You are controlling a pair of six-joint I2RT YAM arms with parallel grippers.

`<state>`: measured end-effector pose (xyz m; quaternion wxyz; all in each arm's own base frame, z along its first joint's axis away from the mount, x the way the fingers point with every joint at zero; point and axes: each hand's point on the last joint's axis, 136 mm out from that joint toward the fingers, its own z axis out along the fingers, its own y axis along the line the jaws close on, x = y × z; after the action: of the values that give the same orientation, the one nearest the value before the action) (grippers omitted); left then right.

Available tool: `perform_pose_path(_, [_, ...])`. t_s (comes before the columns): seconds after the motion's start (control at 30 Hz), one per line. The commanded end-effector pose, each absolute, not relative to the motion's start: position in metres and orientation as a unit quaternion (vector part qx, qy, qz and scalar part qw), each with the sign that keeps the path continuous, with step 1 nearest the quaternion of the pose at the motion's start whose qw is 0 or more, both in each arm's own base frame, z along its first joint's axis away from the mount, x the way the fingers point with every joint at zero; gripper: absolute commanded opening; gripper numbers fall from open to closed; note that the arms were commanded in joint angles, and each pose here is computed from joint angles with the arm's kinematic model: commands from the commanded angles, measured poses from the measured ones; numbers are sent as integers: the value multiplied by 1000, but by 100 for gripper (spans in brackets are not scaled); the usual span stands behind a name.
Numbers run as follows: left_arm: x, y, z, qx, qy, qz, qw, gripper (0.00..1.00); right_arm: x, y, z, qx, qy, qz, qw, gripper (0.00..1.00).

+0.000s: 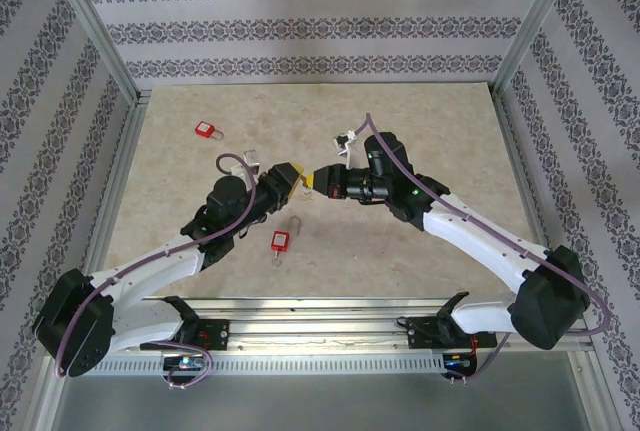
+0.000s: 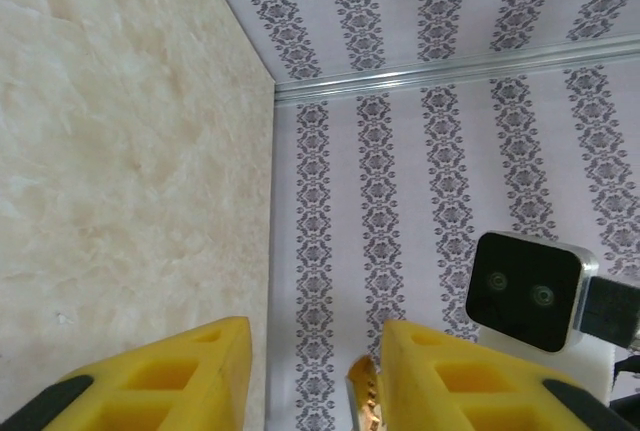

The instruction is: Unlock with the key

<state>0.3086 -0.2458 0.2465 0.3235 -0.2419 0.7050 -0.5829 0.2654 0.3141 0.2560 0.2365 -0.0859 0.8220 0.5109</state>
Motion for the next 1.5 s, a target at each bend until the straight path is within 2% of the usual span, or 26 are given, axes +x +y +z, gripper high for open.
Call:
perform_pose_path(0.0, [311,-246,271,-227,673,-615,342,27,264,323,273,-95,805,534,242,0])
perform_pose_path(0.17, [310,-246,265,-227,675,-614,340,0,265,324,271,-93,806,534,237,0])
perform_pose_path(0.33, [310,-245,263,-228,672,-616,343,0,265,327,277,-91,795,550,239,0])
perform_pose_path(0.37, [310,-244,262,-230,670,-615,346,0,265,326,276,-88,794,551,241,5])
perform_pose_path(0.47, [310,-239,265,-236,657,-622,355,0,266,324,275,-80,786,558,253,29])
perform_pose_path(0.57, [311,-237,273,-233,643,-629,369,0,266,325,275,-73,773,575,258,37])
perform_pose_path(1.2, [304,-228,295,-217,619,-631,414,0,264,338,272,-58,753,608,245,31])
perform_pose_path(1.47, [305,-226,297,-219,615,-627,425,0,261,340,270,-51,749,615,241,24])
